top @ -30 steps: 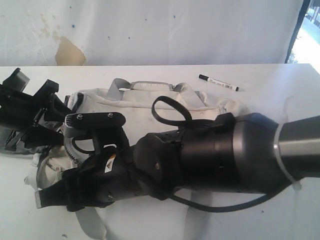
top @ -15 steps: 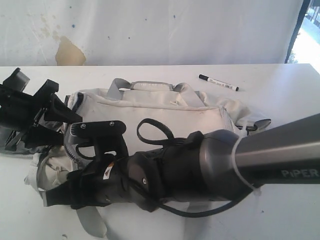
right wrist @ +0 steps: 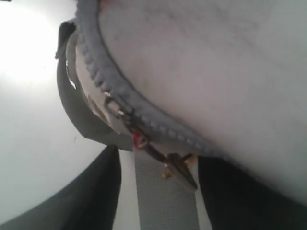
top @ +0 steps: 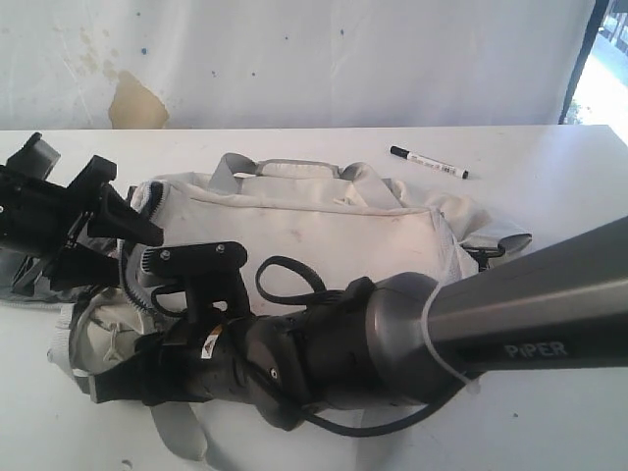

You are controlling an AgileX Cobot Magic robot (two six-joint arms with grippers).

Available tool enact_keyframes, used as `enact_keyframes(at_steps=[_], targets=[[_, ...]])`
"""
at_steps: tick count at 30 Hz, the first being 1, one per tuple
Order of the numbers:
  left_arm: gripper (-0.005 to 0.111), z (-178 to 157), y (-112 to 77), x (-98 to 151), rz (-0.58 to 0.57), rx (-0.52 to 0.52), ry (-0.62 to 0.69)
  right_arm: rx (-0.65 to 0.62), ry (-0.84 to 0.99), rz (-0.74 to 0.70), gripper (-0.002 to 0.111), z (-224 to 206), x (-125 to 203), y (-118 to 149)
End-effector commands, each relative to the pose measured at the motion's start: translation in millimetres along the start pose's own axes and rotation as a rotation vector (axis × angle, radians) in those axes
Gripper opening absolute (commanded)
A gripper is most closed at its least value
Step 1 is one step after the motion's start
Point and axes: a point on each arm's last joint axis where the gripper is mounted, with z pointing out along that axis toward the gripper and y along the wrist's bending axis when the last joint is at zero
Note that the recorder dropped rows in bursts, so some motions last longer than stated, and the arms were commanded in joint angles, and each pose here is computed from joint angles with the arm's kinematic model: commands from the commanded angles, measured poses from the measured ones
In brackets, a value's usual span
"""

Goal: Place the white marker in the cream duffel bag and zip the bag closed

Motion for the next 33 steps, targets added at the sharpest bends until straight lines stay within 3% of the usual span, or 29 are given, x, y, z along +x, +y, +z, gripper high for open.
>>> enact_keyframes(at_steps=[1,7,16,22,33], targets=[[0.064,0,-3.3,-1,0.008,0.017,-0.002,0.001,-0.057,-0.007,0.04,0,-5,-1],[0.064,0,-3.3,-1,0.02,0.017,-0.002,0.001,-0.054,-0.007,0.0,0,-4,-1],[0.064,0,2.6,-1,0.057,-0.048,-0.001,-0.038,0.101,-0.029,0.0,-21,-3,9],[0.064,0,1.7,1,0.059,-0.037,0.025,-0.078,0.191,-0.035,0.0,-44,-6,17],[0.064,5,-3.1,13,0.064,-0.035,0.134,-0.072,0.173,-0.041,0.0,-49,-14,12]])
